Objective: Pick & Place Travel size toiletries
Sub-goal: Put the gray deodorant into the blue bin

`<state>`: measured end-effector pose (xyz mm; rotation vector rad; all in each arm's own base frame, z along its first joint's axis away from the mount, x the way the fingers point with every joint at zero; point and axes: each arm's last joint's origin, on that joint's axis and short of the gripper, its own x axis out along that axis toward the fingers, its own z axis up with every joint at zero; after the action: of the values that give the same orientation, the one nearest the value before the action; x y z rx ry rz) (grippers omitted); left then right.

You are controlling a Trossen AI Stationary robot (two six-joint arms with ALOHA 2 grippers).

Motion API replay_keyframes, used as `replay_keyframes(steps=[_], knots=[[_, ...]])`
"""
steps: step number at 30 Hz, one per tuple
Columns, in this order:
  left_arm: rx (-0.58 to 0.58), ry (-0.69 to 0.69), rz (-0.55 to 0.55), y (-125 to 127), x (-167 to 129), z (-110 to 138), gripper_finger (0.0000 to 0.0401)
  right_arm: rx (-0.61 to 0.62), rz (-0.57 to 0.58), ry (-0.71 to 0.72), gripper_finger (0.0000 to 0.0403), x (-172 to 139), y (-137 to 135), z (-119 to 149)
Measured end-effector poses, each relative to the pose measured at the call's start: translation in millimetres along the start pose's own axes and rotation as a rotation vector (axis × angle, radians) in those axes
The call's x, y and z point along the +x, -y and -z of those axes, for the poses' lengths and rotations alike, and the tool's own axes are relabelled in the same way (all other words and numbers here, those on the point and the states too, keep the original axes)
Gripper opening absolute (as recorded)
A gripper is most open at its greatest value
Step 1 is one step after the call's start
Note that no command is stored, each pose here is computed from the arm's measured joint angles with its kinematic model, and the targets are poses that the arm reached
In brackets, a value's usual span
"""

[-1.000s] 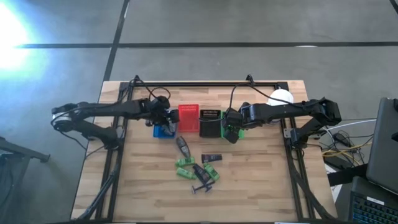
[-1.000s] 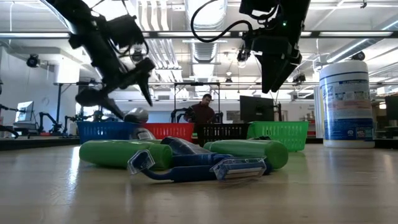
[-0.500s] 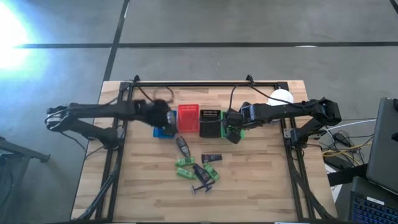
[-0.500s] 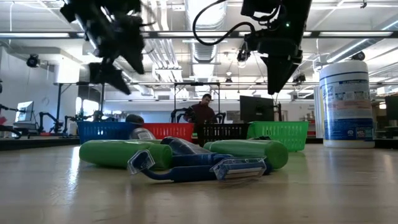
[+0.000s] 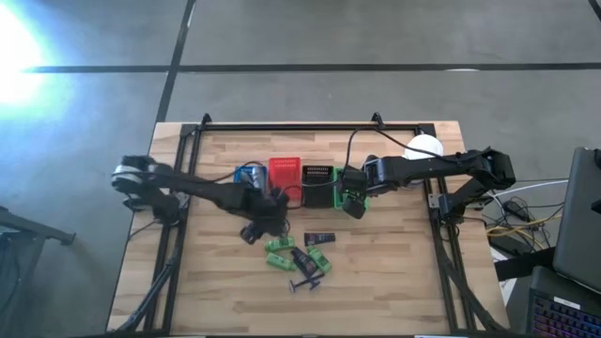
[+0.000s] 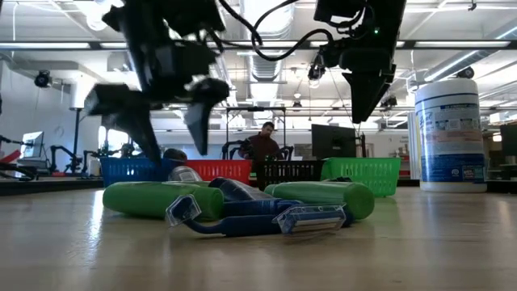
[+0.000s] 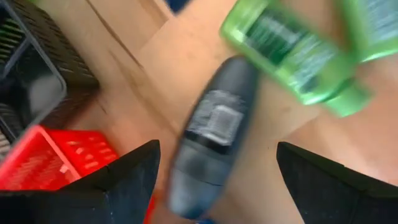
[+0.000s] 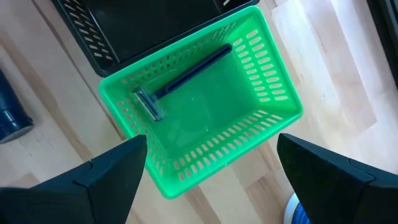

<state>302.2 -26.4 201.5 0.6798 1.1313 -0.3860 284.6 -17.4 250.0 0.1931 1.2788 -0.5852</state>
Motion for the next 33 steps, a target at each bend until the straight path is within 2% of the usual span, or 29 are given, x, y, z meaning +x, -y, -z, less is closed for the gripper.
replay_keyframes(steps=[4,9,12,17,22,26,28,30,33], knots=[[0.123,-0.035,0.013,-15,14,-3,0.0326,0.004,0.0,-0.001,0.0358,0,0,0],[0.11,-0.108,0.114,-23,28,2,0.0325,0.023,0.007,-0.015,0.0349,0,1,1],[0.146,-0.127,0.131,-24,37,2,0.0316,0.03,0.008,-0.016,0.0343,0,1,2],[0.15,-0.158,0.157,-22,50,3,0.0274,0.031,0.011,-0.015,0.0334,0,1,2],[0.075,-0.169,0.149,-22,48,3,0.0212,0.03,0.019,-0.012,0.0331,0,1,2],[-0.072,-0.155,0.116,-29,28,-4,0.0212,0.029,0.022,-0.014,0.0339,0,1,2],[-0.206,-0.148,0.087,-35,10,-8,0.0212,0.028,0.022,-0.014,0.0345,0,1,2],[-0.414,-0.13,0.057,-40,-11,-13,0.0212,0.03,0.022,-0.013,0.035,0,1,2],[-0.883,-0.055,-0.003,-47,-47,-13,0.0212,0.032,0.021,-0.01,0.0354,0,1,2]])
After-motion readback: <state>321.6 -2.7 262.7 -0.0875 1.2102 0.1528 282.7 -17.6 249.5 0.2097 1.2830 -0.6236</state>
